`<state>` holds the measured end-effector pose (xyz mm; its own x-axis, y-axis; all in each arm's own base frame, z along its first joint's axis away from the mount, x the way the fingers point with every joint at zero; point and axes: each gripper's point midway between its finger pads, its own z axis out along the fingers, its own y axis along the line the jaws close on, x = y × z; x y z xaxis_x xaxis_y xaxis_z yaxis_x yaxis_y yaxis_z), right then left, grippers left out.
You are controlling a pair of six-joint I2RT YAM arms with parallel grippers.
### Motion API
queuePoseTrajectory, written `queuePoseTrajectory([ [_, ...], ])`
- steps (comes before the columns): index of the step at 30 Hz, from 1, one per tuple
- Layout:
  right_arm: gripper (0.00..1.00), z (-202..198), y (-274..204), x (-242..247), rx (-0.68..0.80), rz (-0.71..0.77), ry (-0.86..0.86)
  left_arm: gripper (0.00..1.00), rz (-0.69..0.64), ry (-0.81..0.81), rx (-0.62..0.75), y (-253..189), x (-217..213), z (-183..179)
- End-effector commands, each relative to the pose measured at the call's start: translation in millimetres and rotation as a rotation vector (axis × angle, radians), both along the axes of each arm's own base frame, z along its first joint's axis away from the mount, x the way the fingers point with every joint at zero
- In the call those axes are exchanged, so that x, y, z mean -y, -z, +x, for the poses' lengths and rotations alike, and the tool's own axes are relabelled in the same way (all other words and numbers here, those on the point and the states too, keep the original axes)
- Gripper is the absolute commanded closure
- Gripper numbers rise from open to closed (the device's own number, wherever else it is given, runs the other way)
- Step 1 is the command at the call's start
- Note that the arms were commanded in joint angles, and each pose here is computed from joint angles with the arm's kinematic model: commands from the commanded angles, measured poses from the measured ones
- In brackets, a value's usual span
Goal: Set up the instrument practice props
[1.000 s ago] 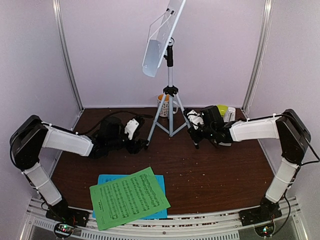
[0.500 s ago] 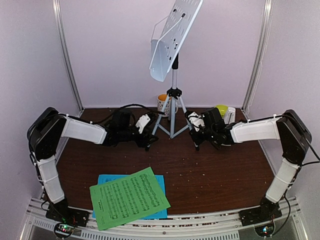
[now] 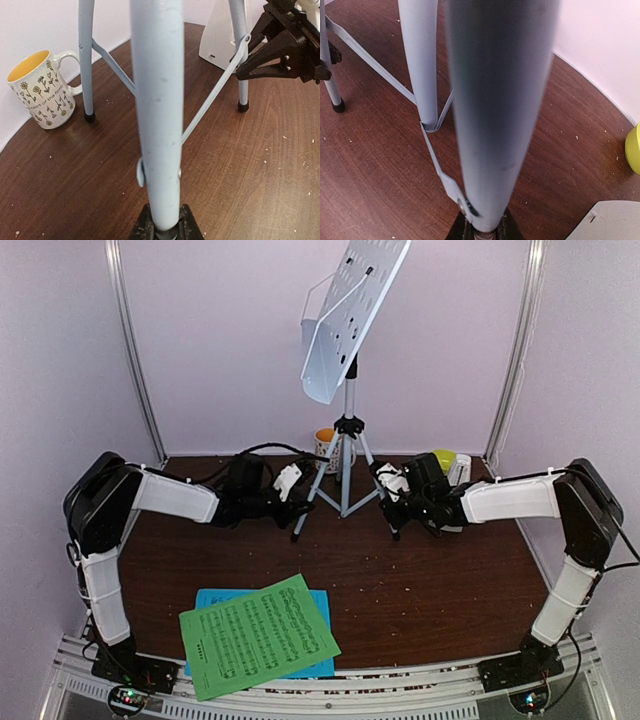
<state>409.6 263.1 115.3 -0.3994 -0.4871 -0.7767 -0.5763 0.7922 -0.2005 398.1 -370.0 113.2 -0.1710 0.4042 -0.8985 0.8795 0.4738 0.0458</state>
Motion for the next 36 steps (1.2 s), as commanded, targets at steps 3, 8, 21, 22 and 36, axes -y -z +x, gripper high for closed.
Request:
queuePoseTrajectory([
  [3,0.85,18,-14,5,0.061,-0.057,0.022,1.0,-0.021,0.057,0.016,-1,10,-28],
  [8,0.82,29,-19,8,0.081,-0.068,0.061,1.0,-0.006,0.035,0.022,1,17,-44],
  [21,0.39,30,-30,19,0.09,-0.055,0.119,1.0,-0.007,-0.173,-0.005,0,28,-52],
  [22,0.37,28,-33,20,0.094,-0.046,0.122,1.0,-0.022,-0.187,-0.019,-2,32,-54],
  [36,0.18,13,-72,38,0.113,0.107,0.229,0.97,-0.087,-0.223,0.008,-18,75,-81],
])
